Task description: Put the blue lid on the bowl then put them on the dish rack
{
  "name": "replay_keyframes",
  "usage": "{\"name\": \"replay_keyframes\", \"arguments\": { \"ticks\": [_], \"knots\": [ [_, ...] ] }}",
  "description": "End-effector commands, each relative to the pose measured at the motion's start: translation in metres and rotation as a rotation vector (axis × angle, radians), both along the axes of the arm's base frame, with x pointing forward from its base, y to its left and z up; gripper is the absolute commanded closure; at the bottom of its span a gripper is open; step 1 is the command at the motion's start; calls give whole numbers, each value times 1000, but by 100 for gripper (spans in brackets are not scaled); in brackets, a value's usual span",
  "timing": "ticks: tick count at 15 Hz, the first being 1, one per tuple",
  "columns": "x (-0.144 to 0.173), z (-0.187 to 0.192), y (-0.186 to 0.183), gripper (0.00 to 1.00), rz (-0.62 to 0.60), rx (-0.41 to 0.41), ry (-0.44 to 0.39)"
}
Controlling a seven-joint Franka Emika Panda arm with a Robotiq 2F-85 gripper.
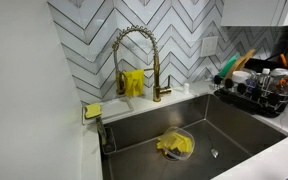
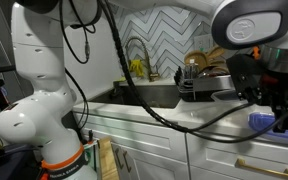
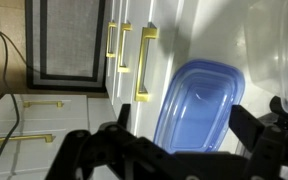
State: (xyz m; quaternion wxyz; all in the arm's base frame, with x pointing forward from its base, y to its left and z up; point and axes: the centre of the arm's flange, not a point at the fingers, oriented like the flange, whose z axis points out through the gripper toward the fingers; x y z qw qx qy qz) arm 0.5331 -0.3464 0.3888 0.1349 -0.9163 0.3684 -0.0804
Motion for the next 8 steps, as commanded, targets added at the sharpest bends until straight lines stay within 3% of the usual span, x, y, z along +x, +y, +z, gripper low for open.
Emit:
{"name": "replay_keyframes", "arguments": {
  "ticks": [1,8],
  "knots": [
    [20,-22,-25,0,16,90,10],
    [39,-52,-39,0,-18,210,20]
  ]
}}
